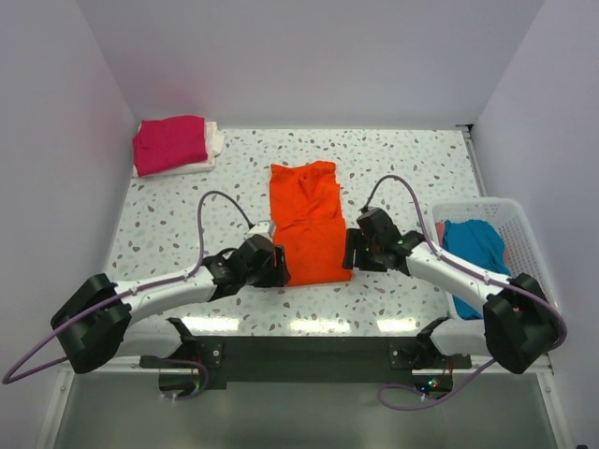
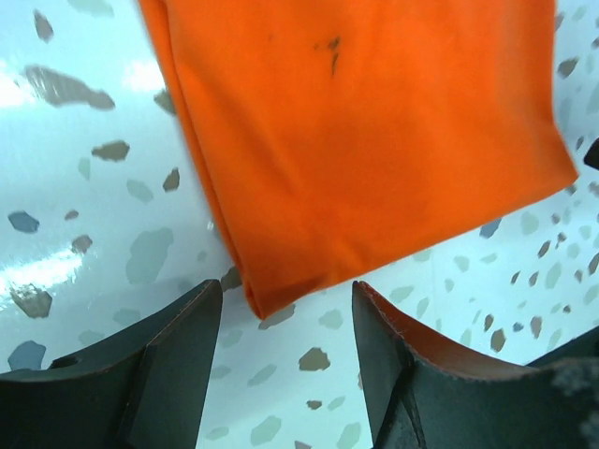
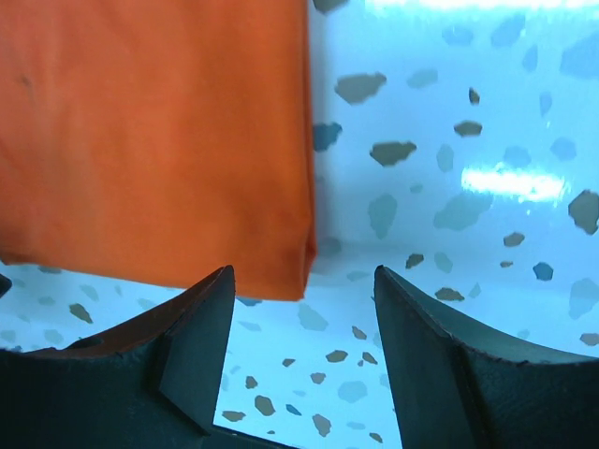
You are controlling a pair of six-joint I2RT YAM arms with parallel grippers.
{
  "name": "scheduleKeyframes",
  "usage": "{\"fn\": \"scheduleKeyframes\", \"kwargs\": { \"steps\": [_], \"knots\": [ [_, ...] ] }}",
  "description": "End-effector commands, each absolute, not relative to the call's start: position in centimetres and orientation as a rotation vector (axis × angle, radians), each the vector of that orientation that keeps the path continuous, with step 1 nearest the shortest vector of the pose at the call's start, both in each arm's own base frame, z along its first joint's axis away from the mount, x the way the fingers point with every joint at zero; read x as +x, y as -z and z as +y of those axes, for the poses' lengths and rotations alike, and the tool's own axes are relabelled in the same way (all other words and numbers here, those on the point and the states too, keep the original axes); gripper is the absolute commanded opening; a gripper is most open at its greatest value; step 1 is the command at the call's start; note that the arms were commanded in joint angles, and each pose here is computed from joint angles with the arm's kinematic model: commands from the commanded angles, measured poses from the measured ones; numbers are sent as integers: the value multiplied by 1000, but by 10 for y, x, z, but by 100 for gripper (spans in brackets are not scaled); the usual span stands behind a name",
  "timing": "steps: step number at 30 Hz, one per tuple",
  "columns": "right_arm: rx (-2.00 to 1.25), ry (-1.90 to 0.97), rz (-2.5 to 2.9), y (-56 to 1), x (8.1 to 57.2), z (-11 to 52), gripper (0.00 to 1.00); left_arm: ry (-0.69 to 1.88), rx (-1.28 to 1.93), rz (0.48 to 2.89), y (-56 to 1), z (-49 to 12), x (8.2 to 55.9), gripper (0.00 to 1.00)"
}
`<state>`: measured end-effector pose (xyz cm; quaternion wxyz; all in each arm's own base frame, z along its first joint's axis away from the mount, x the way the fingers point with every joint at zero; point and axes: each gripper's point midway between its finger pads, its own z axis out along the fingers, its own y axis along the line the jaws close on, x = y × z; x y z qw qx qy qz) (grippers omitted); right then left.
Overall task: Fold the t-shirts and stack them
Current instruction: Fold the tshirt
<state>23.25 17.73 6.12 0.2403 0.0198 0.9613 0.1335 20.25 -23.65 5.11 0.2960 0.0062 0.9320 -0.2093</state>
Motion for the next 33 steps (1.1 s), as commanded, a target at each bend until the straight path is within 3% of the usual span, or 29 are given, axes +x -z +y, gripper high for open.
{"fn": "scheduleKeyframes", "kwargs": {
  "steps": [1,12,24,29,33],
  "knots": [
    [125,-496,2588,-66,228,187,64,672,8,2488,-47,-245,192,62],
    [296,-661,2585,-35,215,200,63,770,-105,2435,-40,-246,191,58],
    [440,-671,2558,-20,208,191,53,738,-214,2434,-26,-235,191,47],
    [463,-662,2544,-19,207,187,46,717,-229,2439,-21,-234,193,40],
    [460,-660,2545,-16,207,187,34,713,-231,2438,-19,-235,195,33]
  ]
}}
